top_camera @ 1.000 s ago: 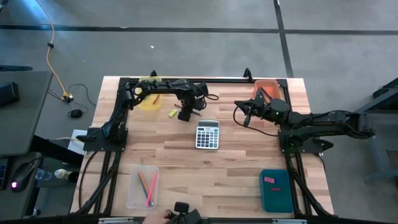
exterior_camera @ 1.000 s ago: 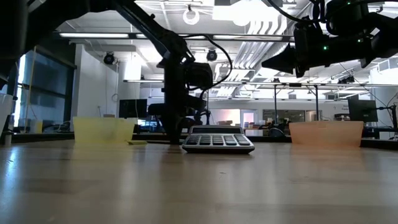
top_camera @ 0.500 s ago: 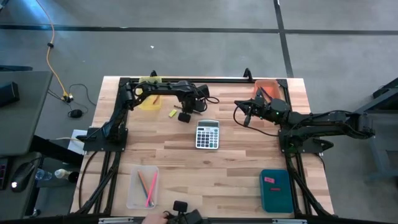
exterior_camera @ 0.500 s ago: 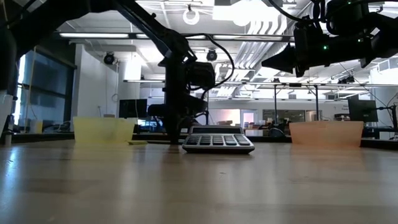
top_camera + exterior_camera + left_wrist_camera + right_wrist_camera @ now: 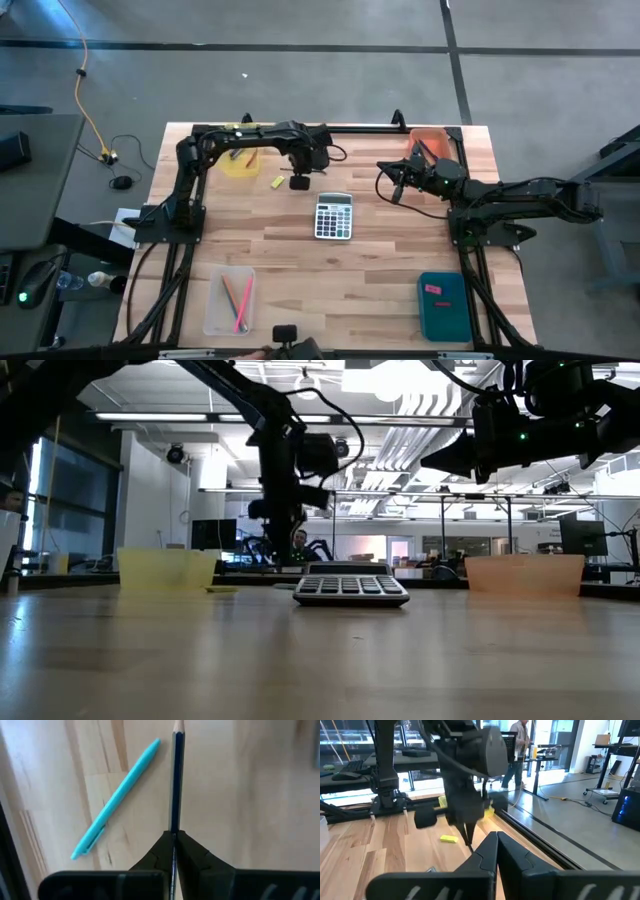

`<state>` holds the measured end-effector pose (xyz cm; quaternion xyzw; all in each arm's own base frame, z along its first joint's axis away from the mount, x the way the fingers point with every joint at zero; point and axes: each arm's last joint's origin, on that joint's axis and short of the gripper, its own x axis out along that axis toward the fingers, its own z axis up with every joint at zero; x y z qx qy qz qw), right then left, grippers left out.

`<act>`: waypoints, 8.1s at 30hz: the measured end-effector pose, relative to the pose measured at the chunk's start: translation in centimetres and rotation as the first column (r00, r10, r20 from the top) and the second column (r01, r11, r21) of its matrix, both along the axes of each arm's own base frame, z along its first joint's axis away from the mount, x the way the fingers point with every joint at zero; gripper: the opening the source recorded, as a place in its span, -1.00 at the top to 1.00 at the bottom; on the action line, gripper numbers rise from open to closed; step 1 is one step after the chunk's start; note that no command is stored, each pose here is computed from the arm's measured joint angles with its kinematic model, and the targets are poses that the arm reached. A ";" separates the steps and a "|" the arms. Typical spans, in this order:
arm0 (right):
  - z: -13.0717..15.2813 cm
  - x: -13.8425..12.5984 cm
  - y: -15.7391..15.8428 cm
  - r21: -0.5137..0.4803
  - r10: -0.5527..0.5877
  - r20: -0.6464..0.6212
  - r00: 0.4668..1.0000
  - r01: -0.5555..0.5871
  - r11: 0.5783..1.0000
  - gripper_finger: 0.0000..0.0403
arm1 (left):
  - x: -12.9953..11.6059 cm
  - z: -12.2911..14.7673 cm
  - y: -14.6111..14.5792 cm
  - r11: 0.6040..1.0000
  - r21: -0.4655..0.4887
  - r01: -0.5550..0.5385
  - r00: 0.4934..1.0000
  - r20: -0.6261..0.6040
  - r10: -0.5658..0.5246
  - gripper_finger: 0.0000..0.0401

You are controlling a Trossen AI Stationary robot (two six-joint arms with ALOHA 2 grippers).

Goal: Sort crayons/erasers/pens/pencils in bins
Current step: Put the black colored pencil into the transparent bin

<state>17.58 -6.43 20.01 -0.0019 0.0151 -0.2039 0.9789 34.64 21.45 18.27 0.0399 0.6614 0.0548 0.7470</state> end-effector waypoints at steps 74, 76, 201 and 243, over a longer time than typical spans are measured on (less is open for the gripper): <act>0.0 0.0 0.0 0.004 0.001 0.001 1.000 -0.001 1.000 1.00 | -3.3 -4.4 -8.9 0.951 -0.226 -0.212 0.969 -0.175 0.174 1.00; 0.0 0.0 0.0 0.006 0.001 0.002 1.000 -0.001 1.000 1.00 | -3.8 -4.6 -9.4 0.951 -0.227 -0.211 0.970 -0.169 0.175 1.00; -11.4 13.0 17.4 0.364 0.384 -0.615 0.689 -0.184 0.913 0.99 | -6.8 -5.5 -27.9 0.988 0.047 0.150 0.923 0.352 -0.157 0.33; -11.4 13.0 17.4 0.349 0.381 -0.617 0.689 -0.194 0.917 0.99 | -5.1 -6.4 -26.4 0.984 0.051 0.169 0.936 0.306 -0.176 0.95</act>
